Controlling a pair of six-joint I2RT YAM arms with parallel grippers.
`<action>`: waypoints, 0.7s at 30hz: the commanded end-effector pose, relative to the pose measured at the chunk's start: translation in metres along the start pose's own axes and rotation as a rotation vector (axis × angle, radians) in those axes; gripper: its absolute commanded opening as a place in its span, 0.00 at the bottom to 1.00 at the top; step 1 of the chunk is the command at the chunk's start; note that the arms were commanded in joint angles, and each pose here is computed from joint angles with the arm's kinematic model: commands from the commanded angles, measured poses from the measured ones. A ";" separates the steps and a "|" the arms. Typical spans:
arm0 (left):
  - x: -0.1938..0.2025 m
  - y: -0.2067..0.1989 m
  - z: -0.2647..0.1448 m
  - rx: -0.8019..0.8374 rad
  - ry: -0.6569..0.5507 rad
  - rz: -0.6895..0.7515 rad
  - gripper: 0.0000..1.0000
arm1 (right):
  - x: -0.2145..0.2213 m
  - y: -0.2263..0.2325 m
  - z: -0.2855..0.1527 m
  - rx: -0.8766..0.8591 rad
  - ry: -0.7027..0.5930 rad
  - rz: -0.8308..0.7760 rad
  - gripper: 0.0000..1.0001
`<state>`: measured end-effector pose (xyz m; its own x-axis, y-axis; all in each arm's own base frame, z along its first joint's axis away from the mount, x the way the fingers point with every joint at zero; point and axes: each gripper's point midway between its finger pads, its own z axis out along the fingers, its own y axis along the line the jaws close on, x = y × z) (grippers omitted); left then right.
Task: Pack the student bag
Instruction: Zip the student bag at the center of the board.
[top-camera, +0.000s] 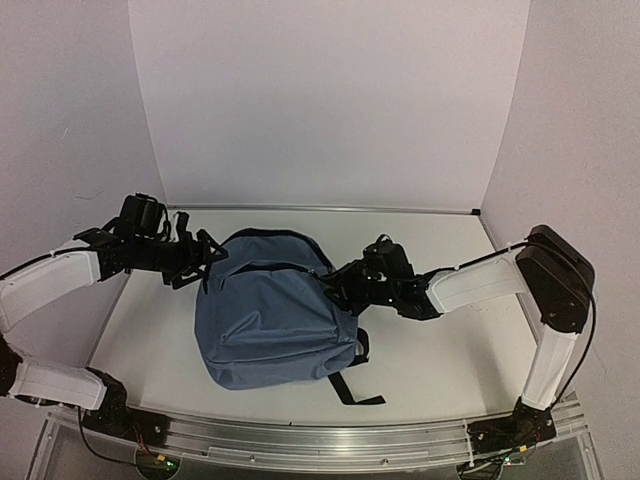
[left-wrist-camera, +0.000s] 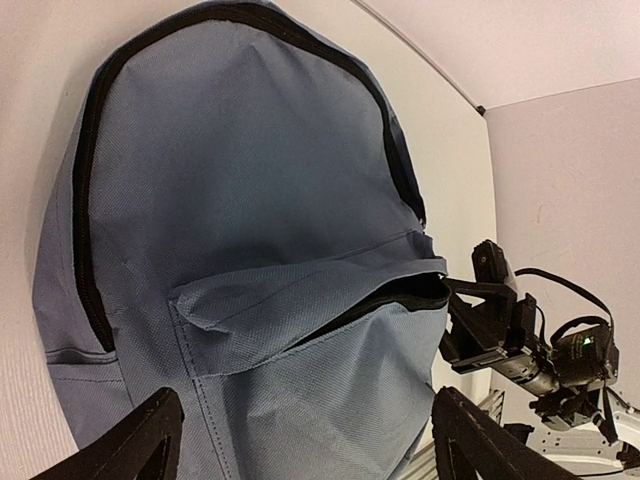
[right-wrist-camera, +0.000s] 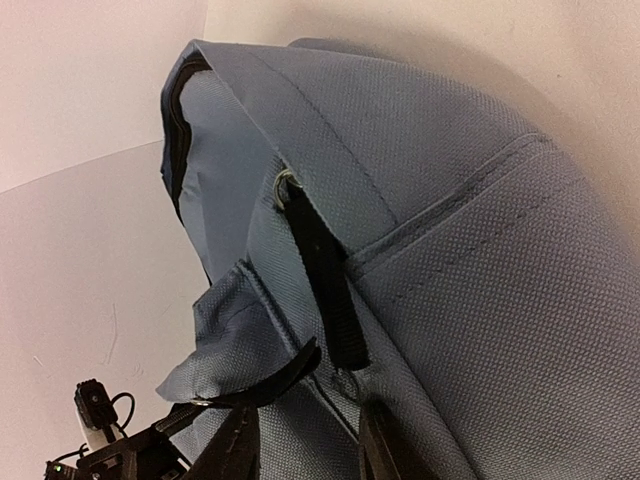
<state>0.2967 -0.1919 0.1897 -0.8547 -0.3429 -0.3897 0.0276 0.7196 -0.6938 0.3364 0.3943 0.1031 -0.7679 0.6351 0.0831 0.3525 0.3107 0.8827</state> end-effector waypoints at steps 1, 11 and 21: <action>0.000 -0.002 -0.010 0.000 -0.028 -0.007 0.86 | -0.007 0.022 0.007 -0.059 -0.030 0.019 0.34; 0.004 0.001 -0.020 -0.005 -0.044 -0.018 0.86 | -0.012 0.025 0.020 -0.073 -0.045 0.045 0.29; 0.007 0.003 -0.028 -0.012 -0.057 -0.013 0.87 | -0.015 0.032 0.025 -0.100 -0.047 0.037 0.00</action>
<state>0.2797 -0.1794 0.1979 -0.8349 -0.3777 -0.4003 0.0082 0.7187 -0.6952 0.3567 0.4053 0.0977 -0.7329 0.6703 0.1160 0.3756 0.2566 0.8906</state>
